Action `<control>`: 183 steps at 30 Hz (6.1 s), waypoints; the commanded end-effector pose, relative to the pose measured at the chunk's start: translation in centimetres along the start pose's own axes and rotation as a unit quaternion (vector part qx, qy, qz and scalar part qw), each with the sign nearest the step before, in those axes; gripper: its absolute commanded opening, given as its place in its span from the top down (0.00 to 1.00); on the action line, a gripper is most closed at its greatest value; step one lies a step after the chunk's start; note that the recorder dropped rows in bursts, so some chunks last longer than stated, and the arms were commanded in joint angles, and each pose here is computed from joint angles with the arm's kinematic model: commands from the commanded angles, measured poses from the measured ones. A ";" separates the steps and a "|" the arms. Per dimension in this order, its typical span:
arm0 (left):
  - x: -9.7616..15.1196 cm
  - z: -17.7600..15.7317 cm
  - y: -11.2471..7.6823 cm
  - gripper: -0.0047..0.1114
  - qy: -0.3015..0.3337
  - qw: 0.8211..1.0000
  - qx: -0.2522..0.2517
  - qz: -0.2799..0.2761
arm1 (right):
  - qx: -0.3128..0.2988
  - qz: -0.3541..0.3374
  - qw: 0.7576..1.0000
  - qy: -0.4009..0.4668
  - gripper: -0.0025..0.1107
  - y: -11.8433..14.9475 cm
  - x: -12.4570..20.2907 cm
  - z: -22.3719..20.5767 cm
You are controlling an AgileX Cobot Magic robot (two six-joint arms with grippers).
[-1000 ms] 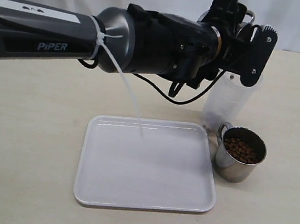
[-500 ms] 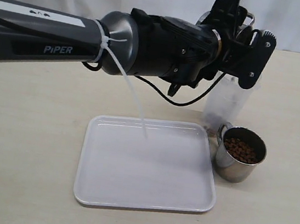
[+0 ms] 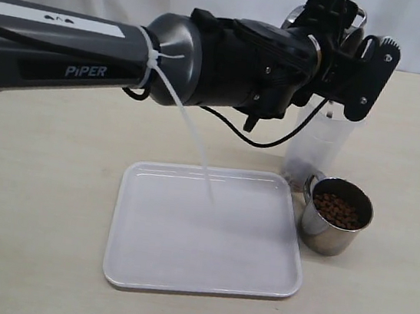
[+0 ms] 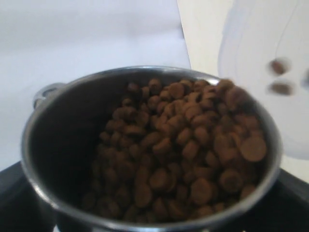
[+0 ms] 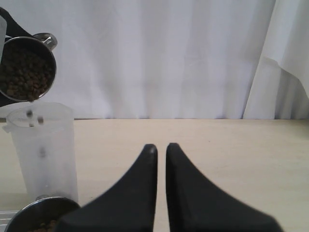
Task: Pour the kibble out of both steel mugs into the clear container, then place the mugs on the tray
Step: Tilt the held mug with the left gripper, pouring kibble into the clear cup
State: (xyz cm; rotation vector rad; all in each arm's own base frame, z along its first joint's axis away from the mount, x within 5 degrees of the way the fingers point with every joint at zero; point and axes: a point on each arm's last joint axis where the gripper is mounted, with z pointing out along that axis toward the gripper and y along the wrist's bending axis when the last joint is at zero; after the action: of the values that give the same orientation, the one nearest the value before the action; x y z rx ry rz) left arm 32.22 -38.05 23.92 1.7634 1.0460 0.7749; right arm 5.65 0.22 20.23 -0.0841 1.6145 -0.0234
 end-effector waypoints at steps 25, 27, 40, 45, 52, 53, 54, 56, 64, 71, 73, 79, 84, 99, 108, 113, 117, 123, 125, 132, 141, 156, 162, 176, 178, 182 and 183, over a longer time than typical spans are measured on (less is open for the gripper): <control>0.3 -0.4 1.0 0.96 0.014 0.999 -0.017 0.032 | -0.002 0.002 1.000 -0.001 0.93 0.0 0.1 0.0; 0.3 -0.4 1.0 0.96 0.014 0.999 -0.017 0.032 | -0.002 0.002 1.000 -0.001 0.93 0.0 0.1 0.0; 0.3 -0.5 1.1 0.96 0.015 0.999 -0.023 0.044 | -0.002 0.002 1.000 -0.001 0.93 0.0 0.1 0.0; 0.2 -0.5 1.1 0.96 0.014 0.998 -0.023 0.060 | -0.002 0.002 1.000 -0.001 0.93 0.0 0.1 0.0; 0.2 -0.4 1.1 0.96 0.012 0.997 -0.023 0.069 | -0.002 0.002 1.000 -0.001 0.93 0.0 0.1 0.0; 0.2 -0.4 1.1 0.96 0.011 0.997 -0.023 0.072 | -0.002 0.002 1.000 -0.001 0.93 0.0 0.1 0.0; 0.1 -0.4 1.1 0.96 0.009 0.997 -0.023 0.074 | -0.002 0.002 1.000 -0.001 0.93 0.0 0.1 0.0; 0.1 -0.4 1.1 0.96 0.008 0.996 -0.023 0.082 | -0.002 0.002 1.000 -0.001 0.93 0.0 0.1 0.0; 0.1 -0.4 1.2 0.96 0.008 0.996 -0.025 0.085 | -0.002 0.002 1.000 -0.001 0.93 0.0 0.1 0.0; 0.1 -0.4 1.2 0.96 0.007 0.996 -0.026 0.086 | -0.002 0.002 1.000 -0.001 0.93 0.0 0.1 0.0; 0.1 -0.5 1.2 0.96 0.007 0.996 -0.027 0.088 | -0.002 0.002 1.000 -0.001 0.93 0.0 0.1 0.0; 0.1 -0.5 1.2 0.96 0.007 0.995 -0.029 0.094 | -0.002 0.002 1.000 -0.001 0.93 0.0 0.1 0.0; 0.1 -0.5 1.3 0.96 0.009 0.994 -0.035 0.106 | -0.002 0.002 1.000 -0.001 0.93 0.0 0.1 0.0; -1.0 -0.9 1.3 0.96 -0.003 0.990 -0.042 0.132 | -0.002 0.002 1.000 -0.001 0.93 0.0 0.1 0.0; -1.2 -1.0 1.3 0.96 -0.003 0.990 -0.042 0.133 | -0.002 0.002 1.000 -0.001 0.93 0.0 0.1 0.0; -1.2 -1.0 1.3 0.96 -0.003 0.988 -0.043 0.149 | -0.002 0.002 1.000 -0.001 0.93 0.0 0.1 0.0; -1.2 -1.0 1.3 0.96 -0.001 0.984 -0.043 0.175 | -0.002 0.002 1.000 -0.001 0.93 0.0 0.1 0.0; -1.2 -1.0 1.4 0.96 0.000 0.980 -0.048 0.193 | -0.002 0.002 1.000 -0.001 0.93 0.0 0.1 0.0; -1.2 -1.0 1.4 0.96 0.000 0.979 -0.049 0.197 | -0.002 0.002 1.000 -0.001 0.93 0.0 0.1 0.0; -1.3 -1.1 1.5 0.96 0.000 0.976 -0.057 0.211 | -0.002 0.002 1.000 -0.001 0.93 0.0 0.1 0.0; -1.6 -1.1 1.5 0.96 -0.001 0.967 -0.062 0.248 | -0.002 0.002 1.000 -0.001 0.93 0.0 0.1 0.0; -1.8 -1.2 1.6 0.96 -0.010 0.955 -0.071 0.287 | -0.002 0.002 1.000 -0.001 0.93 0.0 0.1 0.0; -2.0 -1.2 1.6 0.96 -0.012 0.948 -0.075 0.308 | -0.002 0.002 1.000 -0.001 0.93 0.0 0.1 0.0; -2.8 -1.6 1.5 0.96 -0.013 0.920 -0.080 0.383 | -0.002 0.002 1.000 -0.001 0.93 0.0 0.1 0.0; -2.9 -1.7 1.5 0.96 -0.011 0.916 -0.080 0.392 | -0.002 0.002 1.000 -0.001 0.93 0.0 0.1 0.0; -2.9 -1.7 1.5 0.96 -0.009 0.908 -0.080 0.411 | -0.002 0.002 1.000 -0.001 0.93 0.0 0.1 0.0; -2.9 -1.7 1.5 0.96 -0.009 0.904 -0.080 0.419 | -0.002 0.002 1.000 -0.001 0.93 0.0 0.1 0.0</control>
State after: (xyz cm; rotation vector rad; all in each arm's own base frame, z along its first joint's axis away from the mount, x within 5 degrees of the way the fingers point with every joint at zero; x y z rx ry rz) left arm 30.30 -40.14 24.87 2.0728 0.1742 1.2824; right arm 5.65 0.22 20.23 -0.0841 1.6145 -0.0234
